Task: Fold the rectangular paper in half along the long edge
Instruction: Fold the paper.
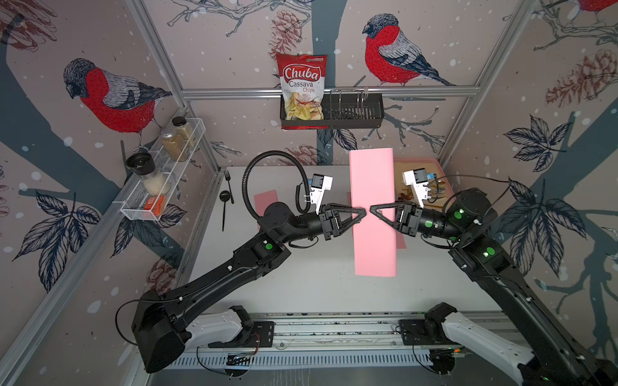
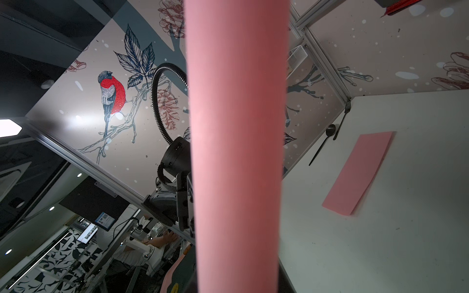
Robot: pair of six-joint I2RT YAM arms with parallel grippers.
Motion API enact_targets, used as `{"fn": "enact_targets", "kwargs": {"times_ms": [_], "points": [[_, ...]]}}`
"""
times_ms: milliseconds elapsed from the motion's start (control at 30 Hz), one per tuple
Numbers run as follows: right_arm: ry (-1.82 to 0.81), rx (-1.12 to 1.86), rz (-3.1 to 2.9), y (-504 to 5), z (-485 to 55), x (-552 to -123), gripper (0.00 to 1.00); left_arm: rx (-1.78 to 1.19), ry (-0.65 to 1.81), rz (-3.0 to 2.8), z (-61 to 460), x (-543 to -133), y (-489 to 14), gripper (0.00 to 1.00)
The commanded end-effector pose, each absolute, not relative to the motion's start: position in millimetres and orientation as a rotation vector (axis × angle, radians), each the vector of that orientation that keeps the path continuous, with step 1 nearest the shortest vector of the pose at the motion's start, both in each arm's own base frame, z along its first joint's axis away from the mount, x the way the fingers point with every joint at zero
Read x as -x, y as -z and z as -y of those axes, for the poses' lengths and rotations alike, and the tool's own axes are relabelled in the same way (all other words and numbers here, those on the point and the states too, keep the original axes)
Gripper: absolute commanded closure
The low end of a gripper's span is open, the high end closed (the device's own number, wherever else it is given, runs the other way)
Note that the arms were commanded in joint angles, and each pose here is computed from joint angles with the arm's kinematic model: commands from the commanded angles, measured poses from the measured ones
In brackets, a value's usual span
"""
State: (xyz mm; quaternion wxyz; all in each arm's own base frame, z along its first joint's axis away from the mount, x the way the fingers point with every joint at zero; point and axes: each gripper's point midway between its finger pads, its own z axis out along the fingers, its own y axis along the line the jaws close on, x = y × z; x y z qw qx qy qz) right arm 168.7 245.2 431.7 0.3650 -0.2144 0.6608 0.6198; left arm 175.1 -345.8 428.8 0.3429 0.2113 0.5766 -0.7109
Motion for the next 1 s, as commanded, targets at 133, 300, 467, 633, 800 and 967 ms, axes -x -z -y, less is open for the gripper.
{"fn": "enact_targets", "kwargs": {"times_ms": [133, 300, 467, 633, 800, 967], "points": [[-1.598, 0.566, -1.666, -435.8, -246.5, -168.7, 0.75, -0.586, 1.884, -1.404, 343.5, -165.8, -447.3, 0.77], [-1.602, 0.568, -1.662, -436.2, -247.3, -168.5, 0.75, -0.595, 1.896, -1.395, 344.9, -164.0, -449.4, 0.87], [-1.604, 0.569, -1.661, -436.3, -247.6, -168.2, 0.75, -0.601, 1.896, -1.396, 346.3, -163.7, -449.7, 0.95], [-1.604, 0.57, -1.655, -437.8, -246.8, -167.0, 0.74, -0.604, 1.893, -1.398, 346.6, -163.5, -449.1, 1.0], [-1.59, 0.573, -1.664, -437.4, -245.1, -165.9, 0.69, -0.605, 1.879, -1.393, 344.7, -163.2, -450.1, 1.0], [-1.575, 0.573, -1.679, -436.0, -242.5, -165.8, 0.67, -0.603, 1.868, -1.398, 344.6, -164.1, -449.4, 1.0]]}}
